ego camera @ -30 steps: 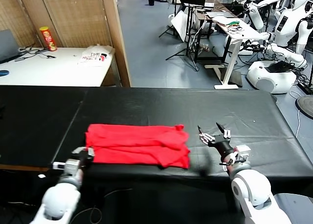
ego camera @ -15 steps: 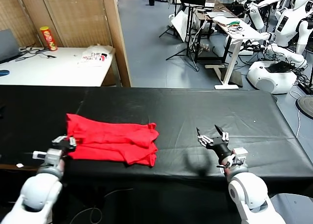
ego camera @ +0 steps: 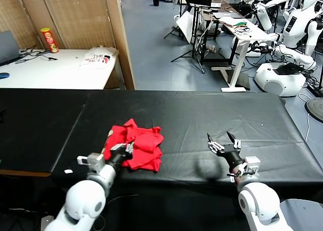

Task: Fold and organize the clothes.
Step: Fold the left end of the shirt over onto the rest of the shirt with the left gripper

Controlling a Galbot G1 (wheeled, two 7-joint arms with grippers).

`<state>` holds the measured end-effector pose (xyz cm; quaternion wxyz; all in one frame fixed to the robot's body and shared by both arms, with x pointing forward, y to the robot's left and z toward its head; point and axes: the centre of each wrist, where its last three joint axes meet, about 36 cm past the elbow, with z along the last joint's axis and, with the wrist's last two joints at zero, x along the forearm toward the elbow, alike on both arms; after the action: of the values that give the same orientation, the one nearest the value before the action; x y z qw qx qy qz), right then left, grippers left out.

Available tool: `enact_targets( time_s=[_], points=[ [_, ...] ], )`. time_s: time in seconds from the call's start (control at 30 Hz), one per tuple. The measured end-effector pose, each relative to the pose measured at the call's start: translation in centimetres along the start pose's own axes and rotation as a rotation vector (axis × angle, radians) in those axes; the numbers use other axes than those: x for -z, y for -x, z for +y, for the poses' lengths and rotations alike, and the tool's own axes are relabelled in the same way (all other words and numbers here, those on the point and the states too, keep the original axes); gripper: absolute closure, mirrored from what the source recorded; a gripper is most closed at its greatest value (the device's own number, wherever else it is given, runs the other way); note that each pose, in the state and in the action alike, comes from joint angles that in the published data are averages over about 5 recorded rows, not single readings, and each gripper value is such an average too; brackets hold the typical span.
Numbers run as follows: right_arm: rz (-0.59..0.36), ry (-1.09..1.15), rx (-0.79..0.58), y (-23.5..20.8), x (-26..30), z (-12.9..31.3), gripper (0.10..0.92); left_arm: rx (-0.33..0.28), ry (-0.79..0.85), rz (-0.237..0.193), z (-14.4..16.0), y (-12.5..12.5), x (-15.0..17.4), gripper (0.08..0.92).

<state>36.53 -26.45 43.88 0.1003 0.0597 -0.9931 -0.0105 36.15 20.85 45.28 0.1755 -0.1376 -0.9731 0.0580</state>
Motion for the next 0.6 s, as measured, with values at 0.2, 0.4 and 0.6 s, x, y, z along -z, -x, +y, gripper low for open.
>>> enact_targets(
  time_s=[0.2, 0.4, 0.6],
  points=[
    [0.000, 0.002, 0.004, 0.1, 0.0, 0.3, 0.224, -0.014, -0.051, 0.009, -0.9, 0.5, -0.8, 0.841],
    [0.002, 0.003, 0.007, 0.1, -0.1, 0.5, 0.224, -0.001, -0.061, 0.001, -1.4, 1.2, -1.5, 0.841],
    [0.011, 0.000, 0.017, 0.4, -0.5, 0.7, 0.224, 0.021, -0.069, -0.011, -1.9, 1.9, -2.0, 0.771]
  ],
)
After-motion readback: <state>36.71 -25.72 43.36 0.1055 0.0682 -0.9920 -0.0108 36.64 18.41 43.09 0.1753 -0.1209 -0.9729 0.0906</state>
